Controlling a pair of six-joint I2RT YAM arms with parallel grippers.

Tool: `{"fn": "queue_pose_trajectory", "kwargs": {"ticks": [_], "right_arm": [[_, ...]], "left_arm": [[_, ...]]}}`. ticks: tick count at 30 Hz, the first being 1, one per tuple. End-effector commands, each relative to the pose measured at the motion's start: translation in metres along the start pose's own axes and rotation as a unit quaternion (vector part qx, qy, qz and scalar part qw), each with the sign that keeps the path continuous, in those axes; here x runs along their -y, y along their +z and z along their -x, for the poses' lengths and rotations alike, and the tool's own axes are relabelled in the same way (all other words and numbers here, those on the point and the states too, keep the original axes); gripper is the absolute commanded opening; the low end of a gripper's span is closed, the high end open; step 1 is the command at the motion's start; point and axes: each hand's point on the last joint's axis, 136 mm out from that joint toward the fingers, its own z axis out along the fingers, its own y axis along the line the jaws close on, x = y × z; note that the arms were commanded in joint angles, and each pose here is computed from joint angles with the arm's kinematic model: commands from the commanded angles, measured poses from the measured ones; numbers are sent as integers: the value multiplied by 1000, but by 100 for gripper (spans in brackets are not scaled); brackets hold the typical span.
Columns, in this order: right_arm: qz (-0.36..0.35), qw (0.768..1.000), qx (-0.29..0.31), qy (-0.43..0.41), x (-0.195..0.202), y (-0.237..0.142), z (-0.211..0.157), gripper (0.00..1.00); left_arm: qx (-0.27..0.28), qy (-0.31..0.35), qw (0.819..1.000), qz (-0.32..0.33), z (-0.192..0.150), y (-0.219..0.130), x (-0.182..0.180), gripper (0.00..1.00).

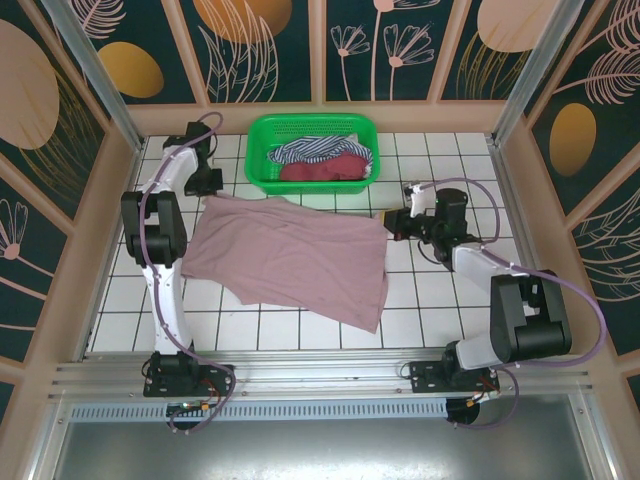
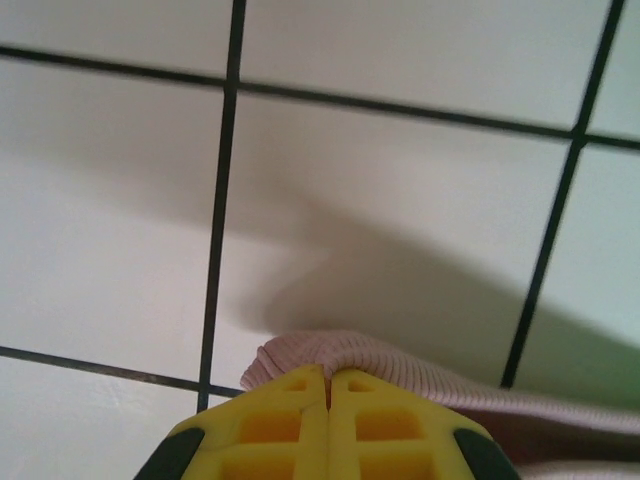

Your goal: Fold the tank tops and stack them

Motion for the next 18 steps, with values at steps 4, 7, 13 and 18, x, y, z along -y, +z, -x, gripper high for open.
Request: {"fn": "queue_pose_trajectory", "kwargs": {"ticks": [4, 7, 13, 18], "right_arm": [[-3, 1000, -23, 14, -5, -3, -23, 2], [3, 1000, -24, 10, -13, -6, -25, 2], [-14, 999, -49, -6, -16, -13, -40, 1], [-20, 999, -47, -7, -16, -19, -43, 1]], "left_arm": [[2, 8, 1000, 28, -15, -13, -19, 0], [18, 4, 999, 30, -14, -28, -21, 0], [39, -5, 998, 49, -25, -39, -37, 0], [54, -20, 997, 55, -27, -55, -51, 0]]}}
